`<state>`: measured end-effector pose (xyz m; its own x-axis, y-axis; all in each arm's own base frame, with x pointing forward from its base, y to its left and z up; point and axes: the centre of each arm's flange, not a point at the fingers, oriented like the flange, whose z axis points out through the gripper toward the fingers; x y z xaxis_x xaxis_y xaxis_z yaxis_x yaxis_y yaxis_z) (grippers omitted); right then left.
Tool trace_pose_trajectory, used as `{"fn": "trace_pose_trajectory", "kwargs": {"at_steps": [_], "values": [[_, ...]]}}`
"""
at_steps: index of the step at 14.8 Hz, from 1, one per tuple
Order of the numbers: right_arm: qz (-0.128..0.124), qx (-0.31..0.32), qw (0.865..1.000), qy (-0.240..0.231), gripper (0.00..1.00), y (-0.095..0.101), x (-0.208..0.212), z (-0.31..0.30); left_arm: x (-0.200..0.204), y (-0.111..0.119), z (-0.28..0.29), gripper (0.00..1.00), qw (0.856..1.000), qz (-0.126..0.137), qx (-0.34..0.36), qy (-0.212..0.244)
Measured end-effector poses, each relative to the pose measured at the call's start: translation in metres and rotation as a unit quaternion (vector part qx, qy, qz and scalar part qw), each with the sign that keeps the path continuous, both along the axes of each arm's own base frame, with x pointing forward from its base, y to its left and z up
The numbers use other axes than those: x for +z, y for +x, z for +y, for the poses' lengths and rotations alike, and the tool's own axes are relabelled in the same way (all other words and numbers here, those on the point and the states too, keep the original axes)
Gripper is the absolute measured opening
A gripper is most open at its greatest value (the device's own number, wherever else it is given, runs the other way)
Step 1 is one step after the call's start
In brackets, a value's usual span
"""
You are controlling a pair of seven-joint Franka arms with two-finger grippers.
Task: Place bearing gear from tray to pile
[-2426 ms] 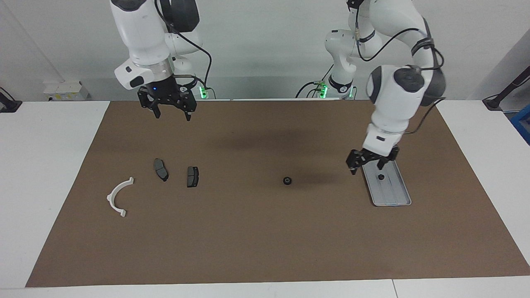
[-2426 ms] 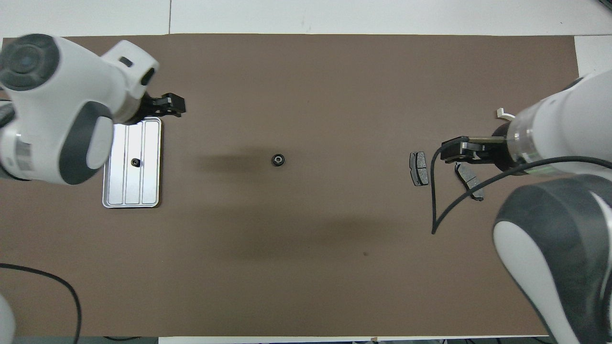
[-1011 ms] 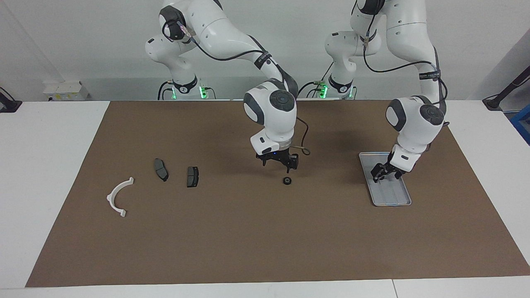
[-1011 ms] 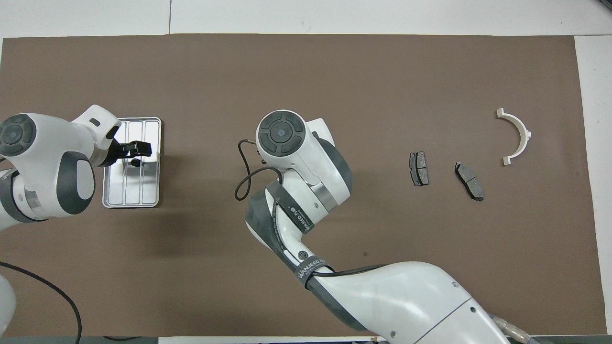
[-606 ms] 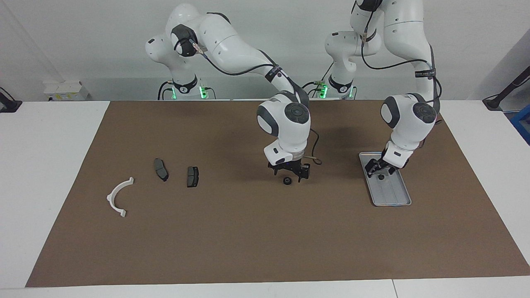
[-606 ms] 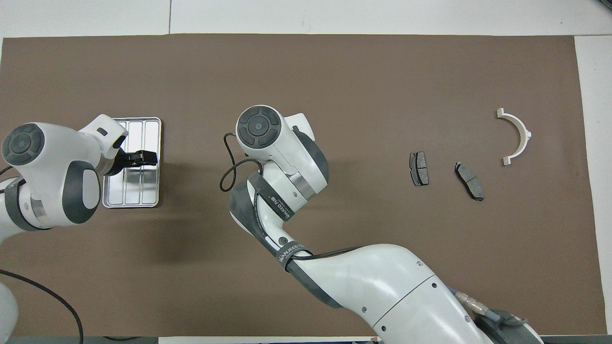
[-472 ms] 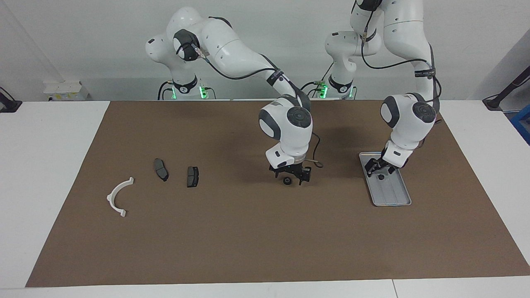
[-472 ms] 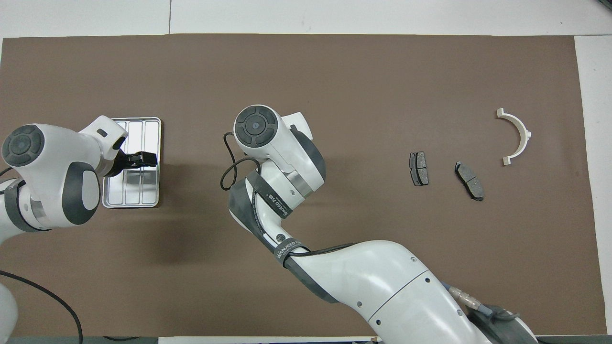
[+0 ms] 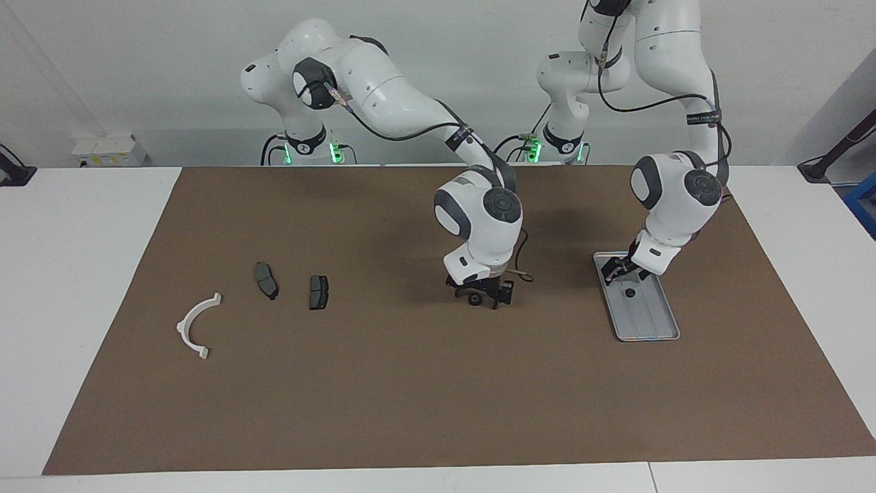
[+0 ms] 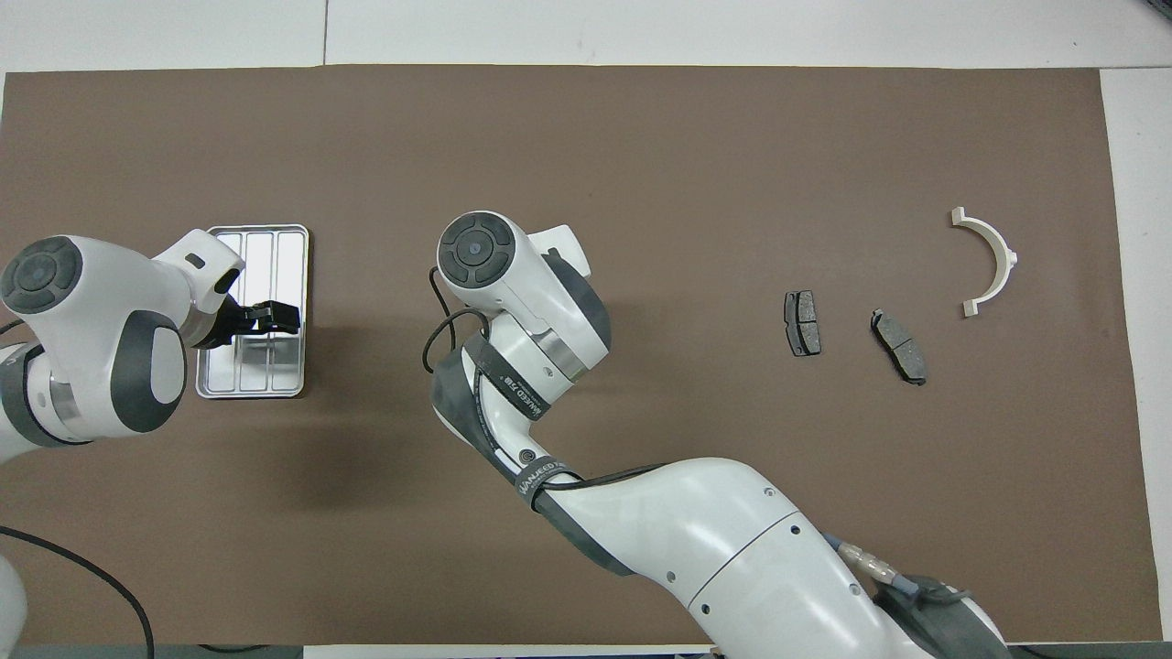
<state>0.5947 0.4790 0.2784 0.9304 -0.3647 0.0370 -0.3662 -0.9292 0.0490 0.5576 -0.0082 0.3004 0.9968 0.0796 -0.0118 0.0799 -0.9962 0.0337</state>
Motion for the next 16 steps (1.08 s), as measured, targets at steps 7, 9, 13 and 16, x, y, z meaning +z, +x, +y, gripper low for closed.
{"fn": "trace_pose_trajectory", "kwargs": {"at_steps": [7,9,13,16], "values": [[0.001,-0.004,1.000,-0.005,0.93,0.005,0.012,-0.003,0.003,0.007,0.000,1.00,1.000,-0.011,0.000,0.000],[0.000,-0.004,1.000,-0.004,0.90,0.005,0.012,-0.003,0.002,0.009,0.001,0.93,1.000,-0.012,0.001,0.001],[0.000,-0.004,1.000,-0.004,0.90,0.004,0.012,-0.002,-0.002,0.011,0.002,0.90,1.000,-0.015,0.002,0.002],[-0.005,-0.003,1.000,0.001,0.90,0.005,0.013,0.000,-0.004,0.012,0.002,0.90,1.000,-0.017,0.002,0.002]]}}
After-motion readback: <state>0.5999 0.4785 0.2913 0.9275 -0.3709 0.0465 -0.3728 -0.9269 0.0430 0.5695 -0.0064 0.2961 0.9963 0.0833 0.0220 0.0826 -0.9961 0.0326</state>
